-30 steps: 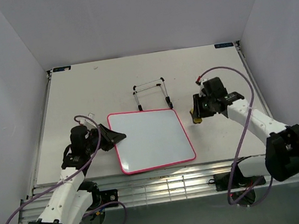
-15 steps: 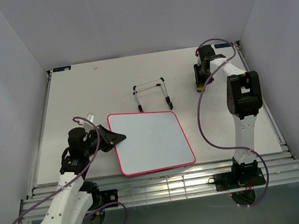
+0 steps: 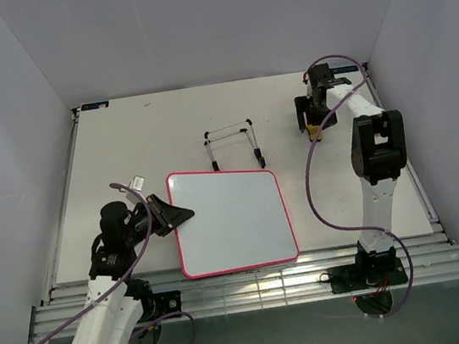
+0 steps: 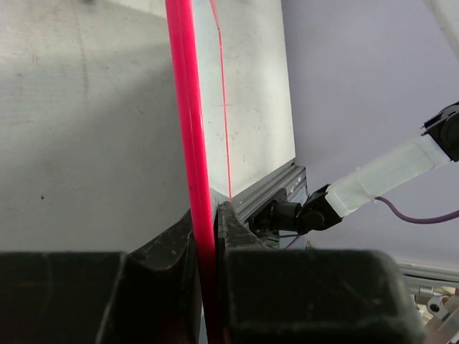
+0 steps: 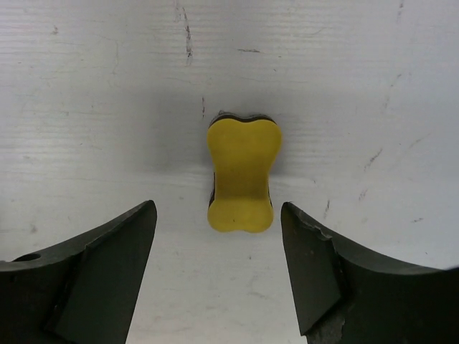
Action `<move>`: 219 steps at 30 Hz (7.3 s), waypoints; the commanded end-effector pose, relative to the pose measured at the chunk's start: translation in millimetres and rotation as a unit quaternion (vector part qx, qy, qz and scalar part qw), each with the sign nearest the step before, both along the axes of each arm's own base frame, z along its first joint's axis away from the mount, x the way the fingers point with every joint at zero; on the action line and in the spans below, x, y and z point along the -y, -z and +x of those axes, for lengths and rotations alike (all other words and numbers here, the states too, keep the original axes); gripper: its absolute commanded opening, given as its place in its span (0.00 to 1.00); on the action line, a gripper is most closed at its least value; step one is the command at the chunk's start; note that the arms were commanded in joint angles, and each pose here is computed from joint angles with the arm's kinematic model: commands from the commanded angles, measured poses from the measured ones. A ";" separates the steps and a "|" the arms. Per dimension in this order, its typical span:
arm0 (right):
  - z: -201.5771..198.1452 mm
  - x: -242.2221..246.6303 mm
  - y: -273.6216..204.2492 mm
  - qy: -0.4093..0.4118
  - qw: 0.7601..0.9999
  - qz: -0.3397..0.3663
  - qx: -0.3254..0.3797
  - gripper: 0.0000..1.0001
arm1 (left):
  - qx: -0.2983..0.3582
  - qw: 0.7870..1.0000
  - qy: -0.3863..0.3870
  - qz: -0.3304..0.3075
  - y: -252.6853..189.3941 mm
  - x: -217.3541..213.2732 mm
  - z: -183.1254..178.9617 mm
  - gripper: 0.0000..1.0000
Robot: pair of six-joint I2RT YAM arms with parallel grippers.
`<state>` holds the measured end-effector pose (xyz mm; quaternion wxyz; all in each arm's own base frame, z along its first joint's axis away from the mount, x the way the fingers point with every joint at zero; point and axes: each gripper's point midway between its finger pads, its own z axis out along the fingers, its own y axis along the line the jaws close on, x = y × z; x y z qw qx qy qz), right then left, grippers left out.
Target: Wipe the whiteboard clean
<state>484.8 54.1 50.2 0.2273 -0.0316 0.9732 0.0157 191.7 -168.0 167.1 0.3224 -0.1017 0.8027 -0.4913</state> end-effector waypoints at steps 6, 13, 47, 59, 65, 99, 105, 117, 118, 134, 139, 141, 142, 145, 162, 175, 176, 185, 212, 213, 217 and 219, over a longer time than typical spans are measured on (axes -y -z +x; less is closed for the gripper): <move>-18.0 4.6 -82.6 0.022 0.998 0.024 0.054 0.76 | 0.198 0.979 0.030 -0.031 -98.6 7.6 7.4 0.00; -88.7 2.3 -128.1 0.039 0.992 0.064 0.105 0.76 | 0.263 0.963 0.015 -0.059 -148.5 11.8 37.4 0.00; -236.2 -67.0 -192.8 -0.114 0.913 0.279 0.274 0.90 | 0.543 0.830 0.072 -0.100 -168.5 43.4 224.5 0.00; -234.2 -70.5 -190.3 -0.124 0.913 0.281 0.269 0.90 | 0.534 0.835 0.060 -0.121 -171.1 35.4 239.2 0.00; -232.6 -70.5 -190.0 -0.124 0.913 0.282 0.269 0.90 | 0.554 0.820 0.041 -0.136 -198.7 31.4 234.4 0.00; -239.4 -88.1 -191.0 -0.166 0.900 0.308 0.259 0.90 | 0.527 0.841 0.100 -0.066 -103.0 14.8 293.9 0.00; -241.9 -90.7 -193.0 -0.176 0.897 0.309 0.262 0.90 | 0.545 0.832 0.094 -0.027 -79.0 7.4 296.6 0.00; -246.2 -100.1 -197.9 -0.196 0.887 0.326 0.262 0.90 | 0.594 0.802 0.023 0.063 -55.0 -8.9 302.2 0.00; -246.7 -100.0 -198.3 -0.196 0.887 0.326 0.262 0.90 | 0.594 0.802 0.020 0.067 -52.4 -9.6 302.4 0.00; -250.0 -103.7 -198.2 -0.207 0.883 0.330 0.264 0.90 | 0.635 0.759 0.050 0.133 -19.1 -7.8 309.0 0.00; -250.6 -105.0 -200.0 -0.211 0.881 0.331 0.264 0.90 | 0.635 0.756 0.055 0.152 0.7 -8.7 309.5 0.00; -251.0 -105.4 -200.0 -0.211 0.881 0.332 0.264 0.90 | 0.640 0.749 0.055 0.164 6.2 -9.7 309.1 0.00; -250.8 -105.4 -200.3 -0.211 0.880 0.332 0.265 0.90 | 0.637 0.751 0.053 0.166 9.6 -10.4 309.2 0.00; -251.5 -106.5 -198.8 -0.213 0.880 0.334 0.261 0.90 | 0.641 0.749 0.053 0.163 5.7 -9.8 311.7 0.00; -253.3 -110.4 -195.5 -0.216 0.876 0.342 0.261 0.90 | 0.613 0.768 0.051 0.180 34.3 -13.3 285.9 0.03; -256.7 -111.4 -194.1 -0.224 0.875 0.343 0.261 0.90 | 0.616 0.765 0.100 0.159 37.5 6.2 268.0 0.38; -257.1 -111.1 -194.5 -0.224 0.874 0.342 0.262 0.90 | 0.615 0.766 0.102 0.158 38.9 6.6 266.8 0.44; -257.7 -110.8 -193.0 -0.226 0.875 0.340 0.261 0.90 | 0.611 0.769 0.103 0.156 39.7 7.9 265.2 0.74; -177.8 -91.1 -113.8 -0.088 0.941 0.275 0.177 0.90 | 0.580 0.806 -0.103 0.055 -116.6 -44.6 234.0 0.98; -171.7 -88.4 -111.5 -0.079 0.944 0.266 0.177 0.90 | 0.557 0.821 -0.124 0.035 -117.9 -51.6 229.7 0.98; -139.7 -66.3 -105.3 -0.030 0.962 0.201 0.181 0.90 | 0.447 0.852 -0.272 -0.014 -140.5 -116.1 224.9 0.98; -126.4 -65.3 -101.6 -0.027 0.967 0.189 0.167 0.90 | 0.343 0.878 -0.334 0.029 -127.5 -137.9 228.5 0.98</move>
